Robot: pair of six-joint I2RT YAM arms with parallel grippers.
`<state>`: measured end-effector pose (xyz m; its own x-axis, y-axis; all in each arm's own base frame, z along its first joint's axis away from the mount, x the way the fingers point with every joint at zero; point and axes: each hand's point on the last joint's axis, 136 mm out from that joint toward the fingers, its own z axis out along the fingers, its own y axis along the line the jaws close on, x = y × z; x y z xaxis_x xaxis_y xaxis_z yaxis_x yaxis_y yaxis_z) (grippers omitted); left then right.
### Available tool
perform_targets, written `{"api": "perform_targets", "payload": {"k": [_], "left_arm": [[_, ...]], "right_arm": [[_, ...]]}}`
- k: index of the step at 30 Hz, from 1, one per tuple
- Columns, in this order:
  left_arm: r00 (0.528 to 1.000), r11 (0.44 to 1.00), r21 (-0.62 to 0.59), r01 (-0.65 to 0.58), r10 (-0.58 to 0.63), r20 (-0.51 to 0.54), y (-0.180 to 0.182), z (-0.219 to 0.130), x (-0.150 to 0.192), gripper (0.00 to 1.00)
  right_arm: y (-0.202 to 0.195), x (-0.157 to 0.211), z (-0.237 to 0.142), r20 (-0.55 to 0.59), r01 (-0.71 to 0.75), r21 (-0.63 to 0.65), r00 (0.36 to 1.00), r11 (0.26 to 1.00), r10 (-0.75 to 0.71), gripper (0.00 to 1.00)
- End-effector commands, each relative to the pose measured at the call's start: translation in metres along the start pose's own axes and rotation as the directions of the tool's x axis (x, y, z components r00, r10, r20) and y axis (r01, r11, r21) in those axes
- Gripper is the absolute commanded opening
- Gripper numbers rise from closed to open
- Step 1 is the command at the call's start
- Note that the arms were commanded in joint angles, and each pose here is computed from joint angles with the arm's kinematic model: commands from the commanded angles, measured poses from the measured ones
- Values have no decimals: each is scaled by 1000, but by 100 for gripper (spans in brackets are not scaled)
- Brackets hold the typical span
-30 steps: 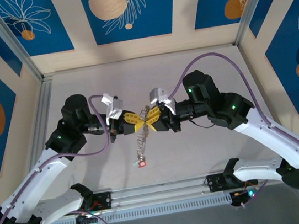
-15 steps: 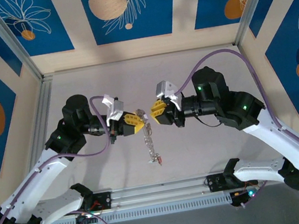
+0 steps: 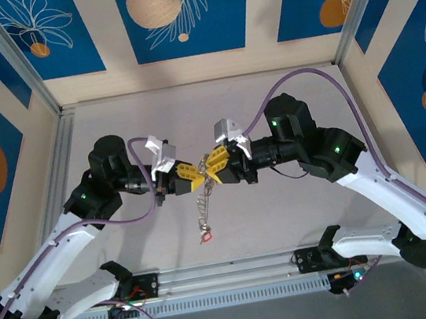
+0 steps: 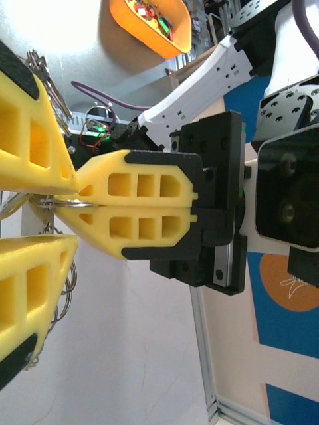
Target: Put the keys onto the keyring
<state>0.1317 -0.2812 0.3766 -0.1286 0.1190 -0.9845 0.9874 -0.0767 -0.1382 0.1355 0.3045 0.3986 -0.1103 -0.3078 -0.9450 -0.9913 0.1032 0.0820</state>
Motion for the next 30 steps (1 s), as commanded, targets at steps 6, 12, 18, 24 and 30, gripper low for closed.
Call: {"api": "perform_targets", "payload": {"k": [6, 12, 18, 24, 30], "left_arm": [[994, 995, 30, -94, 92, 57, -15, -7, -28, 0], [994, 995, 31, -97, 95, 59, -16, -7, -30, 0], [993, 994, 37, -99, 96, 66, -16, -7, -33, 0], [992, 994, 44, -102, 99, 75, -18, -7, -34, 0], [992, 994, 51, -102, 98, 78, -17, -6, -35, 0]], "right_arm": [[9, 4, 0, -7, -24, -47, 1000, 999, 24, 28], [5, 8, 3, -19, -34, -34, 999, 999, 34, 29], [2, 11, 7, -29, -34, -28, 999, 999, 33, 30], [0, 14, 11, -34, -38, -31, 999, 999, 36, 28], [-2, 14, 13, -34, -29, -22, 999, 999, 28, 26]]}}
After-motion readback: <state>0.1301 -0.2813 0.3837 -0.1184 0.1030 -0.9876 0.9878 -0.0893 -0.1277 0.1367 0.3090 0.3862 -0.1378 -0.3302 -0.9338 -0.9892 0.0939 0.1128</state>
